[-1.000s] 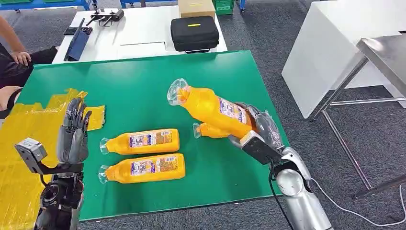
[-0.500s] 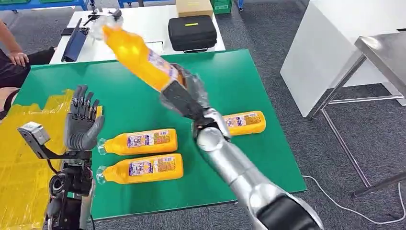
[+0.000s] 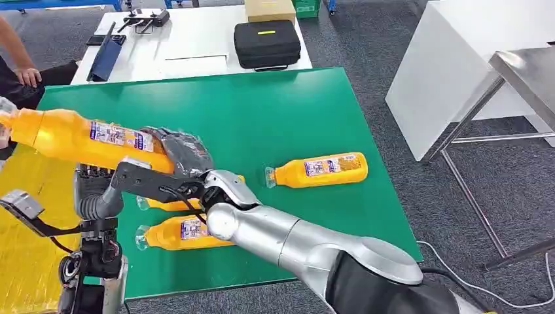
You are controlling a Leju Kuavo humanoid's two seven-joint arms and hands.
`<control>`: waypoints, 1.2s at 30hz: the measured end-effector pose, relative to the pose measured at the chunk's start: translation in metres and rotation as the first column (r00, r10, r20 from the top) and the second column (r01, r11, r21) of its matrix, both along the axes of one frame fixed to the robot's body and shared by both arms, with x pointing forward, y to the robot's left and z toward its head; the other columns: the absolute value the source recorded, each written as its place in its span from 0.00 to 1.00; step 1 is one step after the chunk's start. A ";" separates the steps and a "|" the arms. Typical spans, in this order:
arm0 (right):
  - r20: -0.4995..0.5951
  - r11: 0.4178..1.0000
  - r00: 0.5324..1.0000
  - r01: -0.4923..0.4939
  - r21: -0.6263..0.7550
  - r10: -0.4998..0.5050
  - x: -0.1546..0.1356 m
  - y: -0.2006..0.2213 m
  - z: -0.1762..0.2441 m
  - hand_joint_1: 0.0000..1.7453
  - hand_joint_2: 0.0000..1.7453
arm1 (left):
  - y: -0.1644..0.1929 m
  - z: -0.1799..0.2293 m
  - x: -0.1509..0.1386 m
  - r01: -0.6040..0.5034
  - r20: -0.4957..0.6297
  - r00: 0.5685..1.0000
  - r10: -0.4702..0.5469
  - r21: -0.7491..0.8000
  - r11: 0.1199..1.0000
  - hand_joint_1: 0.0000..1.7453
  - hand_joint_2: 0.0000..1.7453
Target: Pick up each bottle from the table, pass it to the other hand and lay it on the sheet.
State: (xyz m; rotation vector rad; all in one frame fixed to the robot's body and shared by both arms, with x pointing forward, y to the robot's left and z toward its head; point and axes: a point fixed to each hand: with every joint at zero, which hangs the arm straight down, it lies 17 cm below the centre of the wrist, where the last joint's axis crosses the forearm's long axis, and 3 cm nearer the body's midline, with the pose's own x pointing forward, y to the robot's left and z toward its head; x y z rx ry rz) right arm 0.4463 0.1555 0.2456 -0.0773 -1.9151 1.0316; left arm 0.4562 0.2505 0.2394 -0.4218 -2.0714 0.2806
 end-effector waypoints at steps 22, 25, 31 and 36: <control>-0.028 0.980 1.000 -0.004 -0.199 -0.002 0.004 -0.022 -0.085 1.00 1.00 | -0.053 -0.005 0.005 0.310 0.003 0.950 -0.311 -0.084 0.947 0.00 1.00; -0.030 0.979 0.999 0.003 -0.202 -0.010 0.006 -0.023 -0.085 1.00 1.00 | -0.055 -0.005 0.006 0.339 0.001 0.940 -0.341 -0.105 0.935 0.00 1.00; -0.031 0.979 0.999 0.015 -0.205 -0.022 0.010 -0.026 -0.085 1.00 1.00 | -0.058 -0.005 0.009 0.363 0.004 0.931 -0.365 -0.129 0.923 1.00 1.00; -0.032 0.979 0.999 0.022 -0.201 -0.029 0.014 -0.028 -0.082 1.00 1.00 | -0.056 -0.003 0.014 0.369 0.015 0.929 -0.371 -0.148 0.918 1.00 1.00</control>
